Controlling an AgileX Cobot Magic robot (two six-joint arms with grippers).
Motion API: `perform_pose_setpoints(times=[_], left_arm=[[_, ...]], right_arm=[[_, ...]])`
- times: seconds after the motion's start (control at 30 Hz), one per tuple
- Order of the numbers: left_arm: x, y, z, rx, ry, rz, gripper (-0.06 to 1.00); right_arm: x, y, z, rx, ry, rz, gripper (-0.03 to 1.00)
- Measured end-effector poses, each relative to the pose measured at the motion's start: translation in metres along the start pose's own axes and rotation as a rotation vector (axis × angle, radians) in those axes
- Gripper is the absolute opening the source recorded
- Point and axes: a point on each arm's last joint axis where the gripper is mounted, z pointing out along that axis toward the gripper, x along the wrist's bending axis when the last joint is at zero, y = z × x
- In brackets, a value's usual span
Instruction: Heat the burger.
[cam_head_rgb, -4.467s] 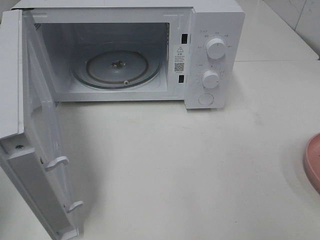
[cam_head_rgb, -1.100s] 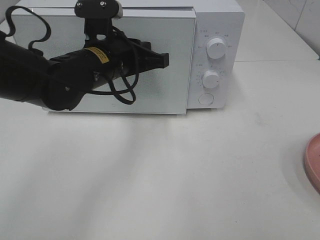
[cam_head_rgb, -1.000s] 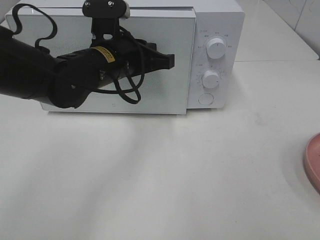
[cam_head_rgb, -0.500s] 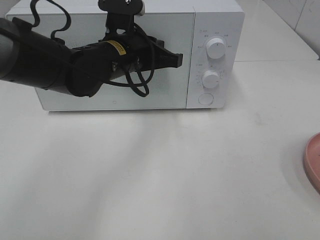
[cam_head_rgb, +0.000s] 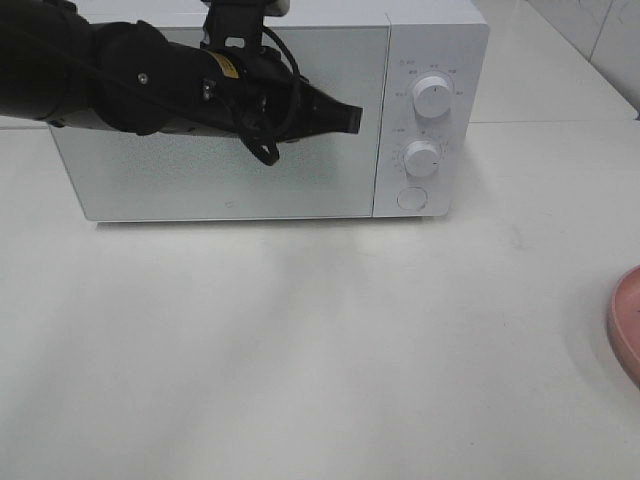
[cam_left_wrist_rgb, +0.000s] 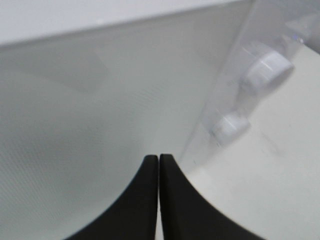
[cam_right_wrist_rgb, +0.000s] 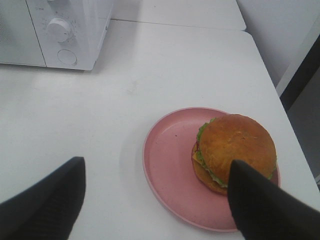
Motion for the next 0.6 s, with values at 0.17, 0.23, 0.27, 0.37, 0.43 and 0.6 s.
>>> perform_pose_setpoints(times=[0.17, 0.23, 0.27, 0.37, 0.43, 0.6], left_arm=[[-0.009, -0.012, -0.014, 0.218, -0.045, 0.009, 0.34], [-0.010, -0.018, -0.020, 0.314, -0.058, 0.011, 0.60], [-0.011, -0.020, -0.023, 0.359, -0.064, 0.012, 0.74], [-0.013, -0.028, -0.036, 0.513, -0.087, 0.016, 0.93], [-0.015, -0.031, -0.045, 0.597, -0.100, 0.019, 0.97], [-0.017, -0.039, -0.068, 0.799, -0.127, 0.031, 0.97]], right_arm=[[0.000, 0.000, 0.000, 0.000, 0.000, 0.000, 0.76], [0.000, 0.000, 0.000, 0.000, 0.000, 0.000, 0.76], [0.000, 0.000, 0.000, 0.000, 0.000, 0.000, 0.76], [0.000, 0.000, 0.000, 0.000, 0.000, 0.000, 0.76], [0.000, 0.000, 0.000, 0.000, 0.000, 0.000, 0.76], [0.000, 0.000, 0.000, 0.000, 0.000, 0.000, 0.76]])
